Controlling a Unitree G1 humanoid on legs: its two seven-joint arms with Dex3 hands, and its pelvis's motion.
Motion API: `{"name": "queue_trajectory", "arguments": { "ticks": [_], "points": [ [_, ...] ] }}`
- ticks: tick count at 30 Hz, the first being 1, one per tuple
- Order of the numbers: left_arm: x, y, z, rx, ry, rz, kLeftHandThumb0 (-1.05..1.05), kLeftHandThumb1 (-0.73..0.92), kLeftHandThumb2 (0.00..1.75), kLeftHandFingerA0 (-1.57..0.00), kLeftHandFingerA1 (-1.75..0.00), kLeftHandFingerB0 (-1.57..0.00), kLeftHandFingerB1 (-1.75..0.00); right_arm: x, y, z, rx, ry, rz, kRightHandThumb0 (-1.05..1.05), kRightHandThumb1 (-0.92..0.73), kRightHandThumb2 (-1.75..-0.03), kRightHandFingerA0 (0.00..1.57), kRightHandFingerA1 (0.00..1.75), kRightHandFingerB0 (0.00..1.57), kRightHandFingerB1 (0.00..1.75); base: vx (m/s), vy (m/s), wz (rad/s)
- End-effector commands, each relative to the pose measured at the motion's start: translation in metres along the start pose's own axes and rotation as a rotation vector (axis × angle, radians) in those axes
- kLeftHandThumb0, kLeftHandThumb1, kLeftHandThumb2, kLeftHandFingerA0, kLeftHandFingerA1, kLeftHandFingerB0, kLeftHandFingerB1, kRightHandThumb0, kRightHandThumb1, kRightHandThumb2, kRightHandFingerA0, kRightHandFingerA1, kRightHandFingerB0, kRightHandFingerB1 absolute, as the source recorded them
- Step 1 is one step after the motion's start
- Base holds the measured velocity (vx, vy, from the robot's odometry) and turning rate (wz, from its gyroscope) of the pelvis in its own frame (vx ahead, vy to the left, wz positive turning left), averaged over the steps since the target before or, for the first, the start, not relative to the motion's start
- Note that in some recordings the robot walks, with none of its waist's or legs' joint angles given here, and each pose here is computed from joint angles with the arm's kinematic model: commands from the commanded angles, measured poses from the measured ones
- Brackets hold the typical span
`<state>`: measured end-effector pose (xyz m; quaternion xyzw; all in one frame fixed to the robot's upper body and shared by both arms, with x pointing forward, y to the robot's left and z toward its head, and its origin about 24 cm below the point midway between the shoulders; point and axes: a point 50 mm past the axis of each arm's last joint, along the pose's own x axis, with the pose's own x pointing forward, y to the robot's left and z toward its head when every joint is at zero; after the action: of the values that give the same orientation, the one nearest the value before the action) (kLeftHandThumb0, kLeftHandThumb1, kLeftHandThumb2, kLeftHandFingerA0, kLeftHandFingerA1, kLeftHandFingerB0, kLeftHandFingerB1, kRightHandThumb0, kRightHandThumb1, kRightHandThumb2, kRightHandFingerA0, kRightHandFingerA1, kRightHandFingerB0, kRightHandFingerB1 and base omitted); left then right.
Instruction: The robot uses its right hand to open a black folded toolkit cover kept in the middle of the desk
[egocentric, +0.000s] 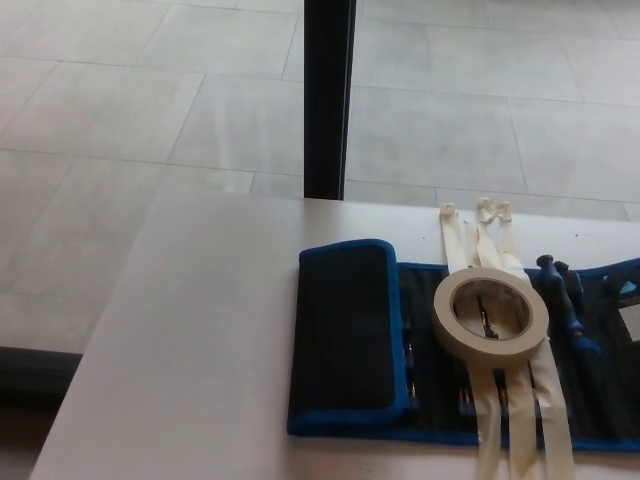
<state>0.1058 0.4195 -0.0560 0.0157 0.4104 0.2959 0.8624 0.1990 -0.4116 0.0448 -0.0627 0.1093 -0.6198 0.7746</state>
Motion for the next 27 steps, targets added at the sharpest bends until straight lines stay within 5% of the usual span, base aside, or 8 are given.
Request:
{"name": "queue_trajectory", "arguments": {
  "ticks": [1, 2, 14, 15, 16, 20, 21, 27],
  "points": [
    [-0.003, 0.014, 0.008, 0.012, -0.028, 0.028, -0.92, 0.68, 1.14, -0.21, -0.58, -0.18, -0.47, 0.049, -0.046, 0.073, 0.506, 0.223, -0.033, -0.38, -0.70, -0.74, 0.06, 0.92, 0.11, 0.53, 0.00, 0.000, 0.00],
    [-0.003, 0.014, 0.008, 0.001, -0.026, 0.023, -0.97, 0.90, 0.68, -0.23, -0.54, -0.28, -0.37, 0.053, -0.051, 0.083, 0.522, 0.210, -0.041, -0.37, -0.68, -0.70, 0.07, 0.77, 0.20, 0.60, 0.00, 0.000, 0.00],
    [-0.003, 0.012, 0.008, 0.078, -0.024, 0.028, -0.91, 0.70, 1.14, -0.22, -0.59, -0.21, -0.49, 0.068, -0.089, 0.023, 0.246, 0.158, 0.082, -0.66, -0.74, -0.62, 0.00, 0.51, 0.03, 0.35, 0.00, 0.000, 0.00],
    [-0.003, 0.012, 0.008, 0.077, -0.026, 0.026, -0.89, 0.70, 1.15, -0.21, -0.59, -0.17, -0.48, 0.065, -0.086, 0.012, 0.247, 0.183, 0.035, -0.68, -0.72, -0.58, 0.08, 1.02, 0.07, 0.46, 0.00, 0.000, 0.00],
    [-0.002, 0.013, 0.009, 0.047, -0.024, 0.027, -0.95, 0.91, 0.68, -0.26, -0.56, -0.29, -0.39, 0.061, -0.083, 0.003, 0.286, 0.217, 0.023, -0.71, -0.54, -0.92, 0.37, 0.88, 0.11, 0.55, 0.00, 0.000, 0.00],
    [-0.002, 0.010, 0.005, 0.003, -0.019, 0.024, -0.95, 0.90, 0.67, -0.28, -0.54, -0.30, -0.38, 0.046, -0.076, -0.034, 0.323, 0.273, 0.042, -0.39, -0.57, -1.12, 0.05, 0.59, 0.00, 0.55, 0.00, 0.000, 0.00],
    [-0.002, 0.009, 0.006, 0.008, -0.019, 0.021, -0.91, 0.68, 1.13, -0.25, -0.59, -0.22, -0.48, 0.042, -0.075, -0.041, 0.317, 0.280, 0.033, -0.65, -0.76, -0.61, 0.03, 0.79, 0.07, 0.60, 0.00, 0.000, 0.00],
    [-0.002, 0.010, 0.005, 0.047, -0.028, 0.024, -0.97, 0.92, 0.68, -0.27, -0.56, -0.28, -0.38, 0.025, -0.071, -0.073, 0.384, 0.366, 0.001, -0.62, -0.53, -0.94, 0.25, 0.73, 0.09, 0.53, 0.00, 0.000, 0.00]
  ]
}}
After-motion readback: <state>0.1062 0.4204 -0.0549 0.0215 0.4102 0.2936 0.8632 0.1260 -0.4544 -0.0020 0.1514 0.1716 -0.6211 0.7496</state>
